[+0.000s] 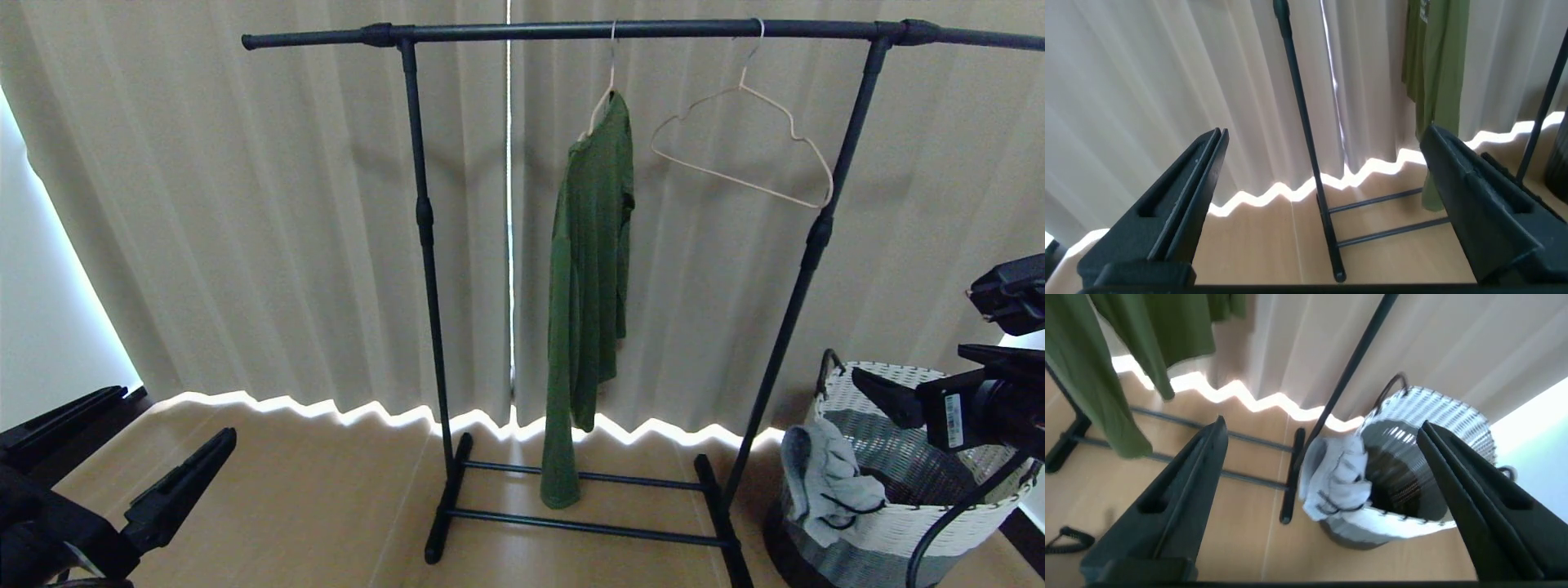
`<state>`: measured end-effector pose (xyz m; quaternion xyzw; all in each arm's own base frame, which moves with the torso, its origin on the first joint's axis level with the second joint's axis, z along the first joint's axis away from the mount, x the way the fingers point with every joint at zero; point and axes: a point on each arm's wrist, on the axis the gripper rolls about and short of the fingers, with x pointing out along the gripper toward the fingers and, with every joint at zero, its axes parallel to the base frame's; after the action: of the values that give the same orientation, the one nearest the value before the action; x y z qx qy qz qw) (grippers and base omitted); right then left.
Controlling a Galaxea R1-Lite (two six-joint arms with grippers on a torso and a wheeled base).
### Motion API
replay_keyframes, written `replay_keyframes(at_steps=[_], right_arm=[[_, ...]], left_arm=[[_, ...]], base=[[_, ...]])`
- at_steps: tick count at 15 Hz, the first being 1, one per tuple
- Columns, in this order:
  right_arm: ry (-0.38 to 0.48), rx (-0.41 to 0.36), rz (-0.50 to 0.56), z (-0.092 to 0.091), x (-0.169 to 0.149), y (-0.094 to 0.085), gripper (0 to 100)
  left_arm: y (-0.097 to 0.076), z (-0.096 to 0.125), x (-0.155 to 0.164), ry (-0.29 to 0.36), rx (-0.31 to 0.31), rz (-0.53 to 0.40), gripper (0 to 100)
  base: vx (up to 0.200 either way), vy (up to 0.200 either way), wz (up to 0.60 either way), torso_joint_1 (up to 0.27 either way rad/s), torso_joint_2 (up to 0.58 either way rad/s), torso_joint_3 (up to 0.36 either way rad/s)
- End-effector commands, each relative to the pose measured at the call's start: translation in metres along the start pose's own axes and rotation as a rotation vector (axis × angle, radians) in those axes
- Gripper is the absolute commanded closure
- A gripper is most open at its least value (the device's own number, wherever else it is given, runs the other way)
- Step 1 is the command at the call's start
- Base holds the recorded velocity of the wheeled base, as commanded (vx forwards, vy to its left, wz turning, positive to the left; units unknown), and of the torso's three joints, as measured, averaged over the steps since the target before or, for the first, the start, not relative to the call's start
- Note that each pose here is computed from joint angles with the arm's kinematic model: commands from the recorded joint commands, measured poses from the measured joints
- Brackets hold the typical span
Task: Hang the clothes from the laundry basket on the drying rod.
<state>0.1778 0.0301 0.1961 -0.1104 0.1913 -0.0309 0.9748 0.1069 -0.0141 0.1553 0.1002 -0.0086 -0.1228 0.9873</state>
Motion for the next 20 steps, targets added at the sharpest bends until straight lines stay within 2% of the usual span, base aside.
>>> replay_keyframes(at_steps=[1,8,12,20], right_arm=[[0.000,-0.001,0.000,0.000,0.000,0.000,0],[0.018,-0.007,0.010,-0.006,0.001,0.002,0],[0.038,-0.041,0.014,-0.013,0.001,0.002,0],[0.038,-0.041,0.017,-0.012,0.001,0.002,0]], left_arm=[[0.000,0.000,0.000,-0.002,0.000,0.000,0],[0.000,0.001,0.000,-0.006,0.001,0.003,0],[0.002,0.002,0.002,-0.005,-0.002,0.013,0],[0.002,0.000,0.001,0.002,-0.002,0.012,0]], base=[[0.000,0.000,0.00,-0.124,0.36,0.207],[0.000,0.000,0.00,-0.019,0.05,0.029],[0.000,0.000,0.00,0.000,0.00,0.000],[0.000,0.000,0.00,0.000,0.00,0.000]])
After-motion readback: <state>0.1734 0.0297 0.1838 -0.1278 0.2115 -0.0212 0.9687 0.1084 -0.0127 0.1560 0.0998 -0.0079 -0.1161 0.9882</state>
